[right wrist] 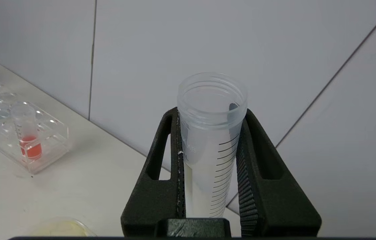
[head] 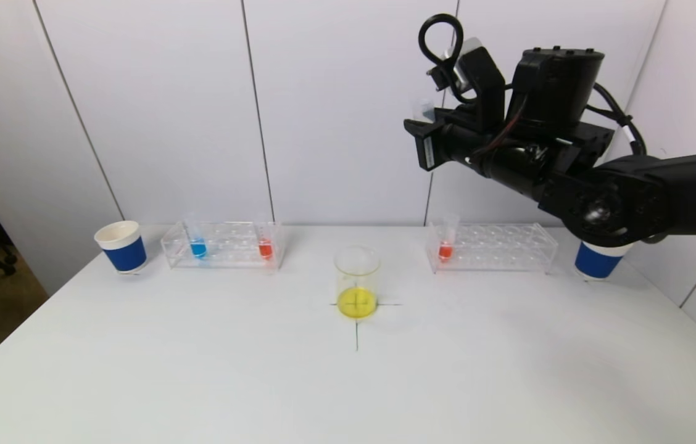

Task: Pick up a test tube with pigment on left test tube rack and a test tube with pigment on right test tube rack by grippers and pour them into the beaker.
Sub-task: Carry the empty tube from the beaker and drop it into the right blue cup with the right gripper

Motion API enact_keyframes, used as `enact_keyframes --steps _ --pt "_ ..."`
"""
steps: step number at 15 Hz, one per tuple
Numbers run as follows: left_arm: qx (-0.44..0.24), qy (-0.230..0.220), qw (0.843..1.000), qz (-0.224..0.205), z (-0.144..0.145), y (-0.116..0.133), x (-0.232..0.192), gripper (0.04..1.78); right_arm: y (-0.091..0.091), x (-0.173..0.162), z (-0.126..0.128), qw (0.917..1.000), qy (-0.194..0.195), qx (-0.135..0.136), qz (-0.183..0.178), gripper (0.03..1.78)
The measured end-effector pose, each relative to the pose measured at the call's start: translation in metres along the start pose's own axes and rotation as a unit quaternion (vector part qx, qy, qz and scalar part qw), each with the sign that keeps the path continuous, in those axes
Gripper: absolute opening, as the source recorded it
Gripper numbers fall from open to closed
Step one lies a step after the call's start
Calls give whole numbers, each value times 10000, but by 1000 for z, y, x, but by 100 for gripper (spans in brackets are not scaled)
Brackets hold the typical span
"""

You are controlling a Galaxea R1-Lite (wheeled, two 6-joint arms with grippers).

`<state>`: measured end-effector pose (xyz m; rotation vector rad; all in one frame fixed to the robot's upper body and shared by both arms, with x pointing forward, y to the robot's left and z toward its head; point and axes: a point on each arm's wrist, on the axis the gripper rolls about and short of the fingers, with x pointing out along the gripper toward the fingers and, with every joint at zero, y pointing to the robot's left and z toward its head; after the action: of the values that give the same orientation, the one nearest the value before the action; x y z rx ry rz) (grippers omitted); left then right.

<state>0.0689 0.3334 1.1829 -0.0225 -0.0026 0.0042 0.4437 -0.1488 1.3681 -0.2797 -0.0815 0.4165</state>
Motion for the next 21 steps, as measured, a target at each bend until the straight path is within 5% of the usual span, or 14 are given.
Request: enact_keyframes --steps 5,12,21 --pt "0 0 10000 2 0 0 0 176 -43 -31 27 9947 636 685 -432 50" --pt "0 0 10000 2 0 0 0 176 -122 -79 42 9798 692 1146 -1488 50" --pt "0 0 10000 -2 0 0 0 176 -212 -118 14 9527 773 1462 -2551 50"
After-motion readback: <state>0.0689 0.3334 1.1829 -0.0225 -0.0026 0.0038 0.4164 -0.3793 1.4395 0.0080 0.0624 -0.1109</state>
